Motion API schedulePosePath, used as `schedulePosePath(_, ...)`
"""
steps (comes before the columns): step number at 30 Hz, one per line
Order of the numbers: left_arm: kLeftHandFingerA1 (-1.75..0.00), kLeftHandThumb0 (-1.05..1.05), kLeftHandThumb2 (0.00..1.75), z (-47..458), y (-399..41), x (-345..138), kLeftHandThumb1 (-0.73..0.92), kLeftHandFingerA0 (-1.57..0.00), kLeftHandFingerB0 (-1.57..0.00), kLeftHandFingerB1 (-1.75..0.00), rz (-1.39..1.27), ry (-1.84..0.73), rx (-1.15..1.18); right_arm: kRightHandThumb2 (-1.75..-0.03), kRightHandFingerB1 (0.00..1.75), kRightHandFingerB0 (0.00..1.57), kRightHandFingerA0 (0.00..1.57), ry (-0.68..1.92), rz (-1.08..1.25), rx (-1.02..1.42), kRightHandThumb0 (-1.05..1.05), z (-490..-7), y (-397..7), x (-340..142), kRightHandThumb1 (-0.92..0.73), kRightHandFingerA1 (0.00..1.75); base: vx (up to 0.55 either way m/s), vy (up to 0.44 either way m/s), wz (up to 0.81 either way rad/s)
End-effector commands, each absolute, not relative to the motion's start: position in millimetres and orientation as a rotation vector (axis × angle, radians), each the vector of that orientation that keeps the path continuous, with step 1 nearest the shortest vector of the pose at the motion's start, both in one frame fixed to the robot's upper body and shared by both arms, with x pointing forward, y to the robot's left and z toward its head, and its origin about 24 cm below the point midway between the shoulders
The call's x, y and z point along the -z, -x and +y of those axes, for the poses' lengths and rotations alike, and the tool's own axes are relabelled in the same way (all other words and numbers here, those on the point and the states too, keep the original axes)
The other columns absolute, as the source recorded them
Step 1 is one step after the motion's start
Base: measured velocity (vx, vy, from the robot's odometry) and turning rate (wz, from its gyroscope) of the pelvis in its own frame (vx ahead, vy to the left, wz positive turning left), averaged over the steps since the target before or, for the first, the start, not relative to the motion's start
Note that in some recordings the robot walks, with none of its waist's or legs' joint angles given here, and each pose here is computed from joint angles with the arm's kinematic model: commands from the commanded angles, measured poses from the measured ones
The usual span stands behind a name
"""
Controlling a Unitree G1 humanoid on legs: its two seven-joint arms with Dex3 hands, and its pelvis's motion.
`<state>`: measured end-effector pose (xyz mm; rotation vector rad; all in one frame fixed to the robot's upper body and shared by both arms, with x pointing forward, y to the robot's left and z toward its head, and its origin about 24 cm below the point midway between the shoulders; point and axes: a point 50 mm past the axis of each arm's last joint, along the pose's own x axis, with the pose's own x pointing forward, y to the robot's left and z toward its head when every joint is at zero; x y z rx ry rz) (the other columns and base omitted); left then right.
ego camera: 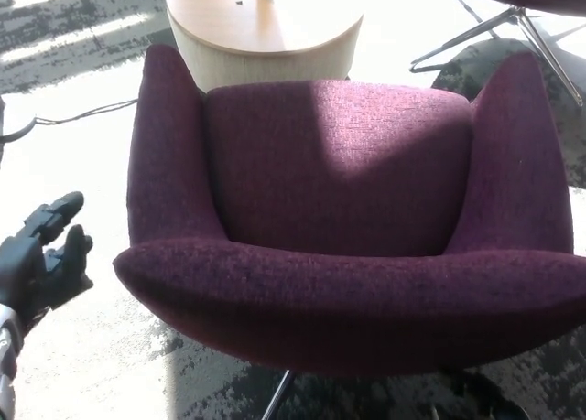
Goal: The robot stands in front of a sofa and uses its left hand to push the left side of the sofa
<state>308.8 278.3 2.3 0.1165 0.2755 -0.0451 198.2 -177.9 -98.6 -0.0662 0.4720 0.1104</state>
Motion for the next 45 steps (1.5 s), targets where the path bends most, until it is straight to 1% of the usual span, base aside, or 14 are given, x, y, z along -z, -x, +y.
schedulePosePath(1, -0.4, -1.04, 1.2, 266, -309, 8, 0.67, -0.04, -0.02, -0.24, 0.361, -0.142, 0.111, -0.62, 0.29, 0.29, 0.4, 0.079, 0.441, -0.121, -0.69, -180, -199, 97, -0.79, 0.32, 0.0, 0.0, 0.0)
schedulePosePath(5, -0.6, -1.05, 0.68, 253, -303, 21, 0.85, -0.02, -0.04, -0.47, 0.398, -0.172, 0.172, -0.64, 0.3, 0.29, 0.38, 0.051, 0.444, -0.122, -0.67, -180, -197, 97, -0.78, 0.32, 0.0, 0.0, 0.0)
schedulePosePath(8, -0.56, -1.05, 1.16, 243, -297, 31, 0.63, -0.01, -0.03, -0.52, 0.456, -0.206, 0.233, -0.99, 0.43, 0.16, 0.35, 0.039, 0.456, -0.106, -0.63, -180, -195, 99, -0.58, 0.53, 0.0, 0.0, 0.0)
schedulePosePath(9, -0.63, -1.05, 0.72, 240, -295, 34, 0.88, 0.0, -0.05, -0.54, 0.47, -0.232, 0.255, -1.0, 0.43, 0.15, 0.35, 0.049, 0.448, -0.113, -0.63, -180, -194, 99, -0.59, 0.53, 0.0, 0.0, 0.0)
schedulePosePath(13, -0.6, -1.05, 0.7, 230, -288, 44, 0.91, 0.0, -0.05, -0.48, 0.51, -0.25, 0.344, -1.0, 0.43, 0.19, 0.38, 0.038, 0.453, -0.098, -0.66, -180, -192, 100, -0.61, 0.53, 0.0, 0.0, 0.0)
schedulePosePath(19, -0.54, -1.05, 1.24, 209, -283, 46, 0.72, 0.0, -0.12, -0.52, 0.46, -0.351, 0.5, -1.01, 0.44, 0.21, 0.39, 0.051, 0.442, -0.11, -0.68, -179, -195, 99, -0.62, 0.53, 0.0, 0.0, 0.0)
schedulePosePath(23, -0.55, -1.05, 0.7, 197, -281, 46, 0.92, -0.09, -0.14, -0.41, 0.432, -0.378, 0.564, -0.67, 0.33, 0.35, 0.42, 0.053, 0.446, -0.111, -0.73, -178, -197, 99, -0.72, 0.35, 0.0, 0.0, 0.0)
schedulePosePath(31, -0.51, -1.05, 0.68, 151, -264, 51, 0.89, -0.09, -0.2, -0.38, 0.345, -0.394, 0.754, -0.64, 0.33, 0.39, 0.42, 0.036, 0.458, -0.119, -0.67, -176, -195, 101, -0.77, 0.33, 0.0, 0.0, 0.01)
schedulePosePath(33, -0.51, -0.98, 1.11, 139, -256, 52, 0.66, -0.08, -0.16, -0.47, 0.333, -0.378, 0.804, -0.67, 0.33, 0.36, 0.43, 0.06, 0.466, -0.126, -0.71, -177, -190, 103, -0.74, 0.35, 0.0, 0.0, 0.0)
schedulePosePath(35, -0.5, -1.05, 0.68, 135, -253, 53, 0.88, -0.07, -0.22, -0.38, 0.352, -0.385, 0.828, -1.01, 0.45, 0.27, 0.4, 0.067, 0.462, -0.134, -0.68, -176, -189, 103, -0.66, 0.52, 0.0, 0.0, 0.0)
schedulePosePath(38, -0.48, -1.01, 1.11, 122, -255, 50, 0.68, -0.07, -0.15, -0.45, 0.323, -0.392, 0.868, -0.63, 0.34, 0.43, 0.46, 0.036, 0.466, -0.119, -0.62, -177, -190, 103, -0.78, 0.35, 0.0, 0.0, 0.0)
schedulePosePath(39, -0.46, -1.02, 0.67, 117, -254, 50, 0.89, -0.08, -0.19, -0.35, 0.327, -0.377, 0.876, -0.64, 0.34, 0.44, 0.46, 0.029, 0.464, -0.119, -0.64, -177, -189, 103, -0.77, 0.35, 0.0, 0.0, 0.0)
schedulePosePath(42, -0.39, -1.0, 0.67, 104, -253, 52, 0.86, -0.15, -0.22, -0.33, 0.339, -0.366, 0.902, -0.69, 0.37, 0.42, 0.49, -0.019, 0.468, -0.124, -0.72, -176, -186, 104, -0.65, 0.39, -0.01, 0.002, 0.02)
schedulePosePath(45, -0.49, -0.93, 1.08, 85, -255, 46, 0.64, -0.13, -0.2, -0.48, 0.283, -0.371, 0.954, -0.65, 0.32, 0.39, 0.46, 0.064, 0.425, -0.146, -0.69, -176, -189, 101, -0.82, 0.34, 0.0, 0.0, 0.0)
